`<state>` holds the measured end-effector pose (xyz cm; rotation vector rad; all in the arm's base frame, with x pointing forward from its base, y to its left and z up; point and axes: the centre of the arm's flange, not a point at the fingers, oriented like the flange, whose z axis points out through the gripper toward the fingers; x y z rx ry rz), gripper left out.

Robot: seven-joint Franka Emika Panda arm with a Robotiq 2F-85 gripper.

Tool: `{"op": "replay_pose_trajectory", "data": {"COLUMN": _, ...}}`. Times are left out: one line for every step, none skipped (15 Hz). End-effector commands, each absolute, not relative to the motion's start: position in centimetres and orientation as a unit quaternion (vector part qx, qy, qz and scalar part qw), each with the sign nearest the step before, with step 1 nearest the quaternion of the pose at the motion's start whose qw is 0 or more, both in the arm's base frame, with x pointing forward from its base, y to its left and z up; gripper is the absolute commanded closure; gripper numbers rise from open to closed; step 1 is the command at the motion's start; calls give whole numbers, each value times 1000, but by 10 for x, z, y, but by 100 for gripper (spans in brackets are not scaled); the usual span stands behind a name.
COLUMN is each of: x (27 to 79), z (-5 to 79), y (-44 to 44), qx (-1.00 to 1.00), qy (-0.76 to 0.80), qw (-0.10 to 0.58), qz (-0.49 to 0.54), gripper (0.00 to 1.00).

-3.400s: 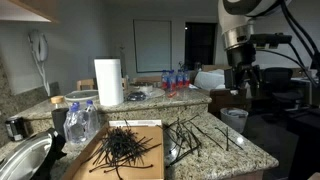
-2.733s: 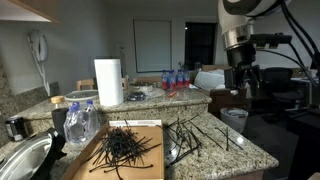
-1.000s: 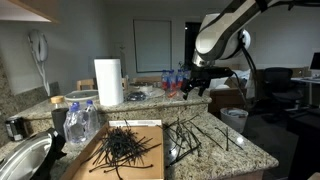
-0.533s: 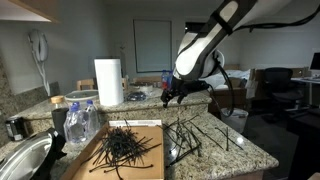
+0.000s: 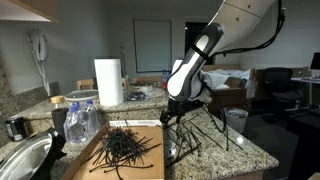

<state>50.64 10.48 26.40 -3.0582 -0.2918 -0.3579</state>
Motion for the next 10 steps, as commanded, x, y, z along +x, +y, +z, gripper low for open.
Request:
{"op": "replay_pose_trajectory", "data": {"x": 504, "z": 249, "y": 92, "qx": -992, "qy": -91, "qw": 27, "qz": -82, "gripper": 0}}
{"op": "replay_pose_trajectory", "data": {"x": 503, "z": 244, "y": 87, "qx": -994, "qy": -83, "qw": 25, "qz": -72, "gripper": 0}}
{"op": "replay_pose_trajectory", "data": {"x": 502, "z": 242, "y": 77, "qx": -996, "qy": -69, "qw": 17, "qz": -62, "gripper": 0}}
{"op": "replay_pose_trajectory", "data": {"x": 501, "z": 240, "y": 67, "qx": -997, "qy": -55, "qw": 11, "qz": -51, "gripper": 0}}
{"op": "replay_pose_trajectory", "data": {"x": 500, "z": 240, "y": 56, "qx": -999, "qy": -37, "qw": 7, "qz": -38, "gripper": 0}}
{"op": "replay_pose_trajectory", "data": {"x": 498, "z": 238, "y": 45, "qx": -999, "qy": -22, "qw": 2, "qz": -27, "gripper": 0}}
{"op": "replay_pose_trajectory", "data": {"x": 497, "z": 235, "y": 37, "qx": -1000, "qy": -10, "qw": 6, "qz": -16, "gripper": 0}}
{"op": "replay_pose_trajectory", "data": {"x": 497, "z": 231, "y": 32, "qx": -1000, "qy": -1, "qw": 8, "qz": -7, "gripper": 0}}
{"op": "replay_pose_trajectory", "data": {"x": 497, "z": 226, "y": 32, "qx": -1000, "qy": 4, "qw": 17, "qz": -2, "gripper": 0}}
{"op": "replay_pose_trajectory", "data": {"x": 498, "z": 223, "y": 33, "qx": -1000, "qy": 9, "qw": 28, "qz": 0, "gripper": 0}}
